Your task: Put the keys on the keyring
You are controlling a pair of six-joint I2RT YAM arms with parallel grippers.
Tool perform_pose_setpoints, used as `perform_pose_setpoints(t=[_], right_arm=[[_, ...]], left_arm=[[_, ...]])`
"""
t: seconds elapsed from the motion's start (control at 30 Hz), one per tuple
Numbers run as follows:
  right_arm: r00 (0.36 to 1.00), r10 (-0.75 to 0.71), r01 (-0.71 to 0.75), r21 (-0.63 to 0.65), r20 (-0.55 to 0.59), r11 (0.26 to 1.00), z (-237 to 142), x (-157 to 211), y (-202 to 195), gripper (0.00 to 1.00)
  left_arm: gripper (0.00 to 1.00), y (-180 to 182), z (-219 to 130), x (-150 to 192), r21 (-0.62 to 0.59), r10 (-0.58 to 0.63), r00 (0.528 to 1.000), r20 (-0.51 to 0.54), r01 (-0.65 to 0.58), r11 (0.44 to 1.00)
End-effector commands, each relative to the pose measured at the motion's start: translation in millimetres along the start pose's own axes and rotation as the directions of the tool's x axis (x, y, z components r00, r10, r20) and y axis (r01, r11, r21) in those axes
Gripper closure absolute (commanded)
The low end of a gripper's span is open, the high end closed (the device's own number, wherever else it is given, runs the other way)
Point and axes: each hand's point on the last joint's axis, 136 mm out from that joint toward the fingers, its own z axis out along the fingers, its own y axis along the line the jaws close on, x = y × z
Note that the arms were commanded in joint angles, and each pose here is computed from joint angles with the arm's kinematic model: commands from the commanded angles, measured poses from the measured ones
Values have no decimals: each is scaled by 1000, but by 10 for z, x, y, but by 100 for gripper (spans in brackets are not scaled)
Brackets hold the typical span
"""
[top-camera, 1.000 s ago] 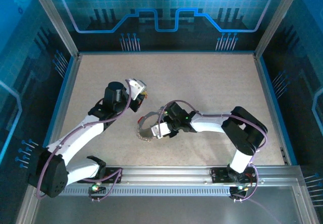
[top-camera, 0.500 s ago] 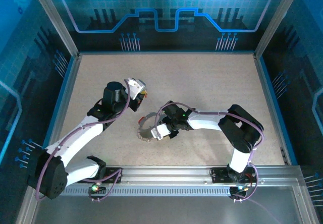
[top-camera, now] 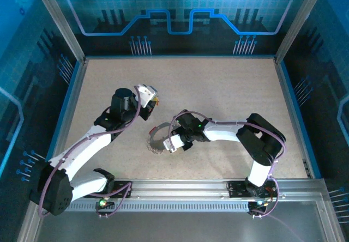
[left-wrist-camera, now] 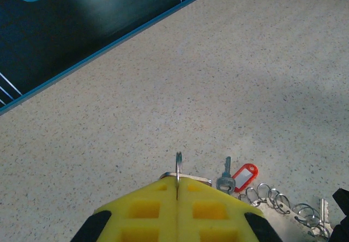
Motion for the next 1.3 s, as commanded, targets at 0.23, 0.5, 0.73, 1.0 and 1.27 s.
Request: perform_pose_setpoints(t=[0.23,0.5,0.73,1.0,1.27], right_arm=[[997,-55,60,-109,46,992,-19,-105,243,89],[995,-86,91,-106,52,990,-66,-130,242,82],[994,-92,99,-109,62,989,-180,-202,212,83],[992,-113,118,-92,55,989,-73,-131,257,85],[990,-131,136,-98,51,986,-34,-132,282,84]], left_arm=[[100,58,-59,-13,-27,21,1000,14,-21,999],[100,49,-56,-12,-21,18,1000,13,-17,1000],[100,49,-62,-17,-22,18,1000,13,-18,1000],[100,46,-75,-32,-21,20,1000,17,-20,1000],[100,54,-83,-35,-26,24,1000,19,-23,999]])
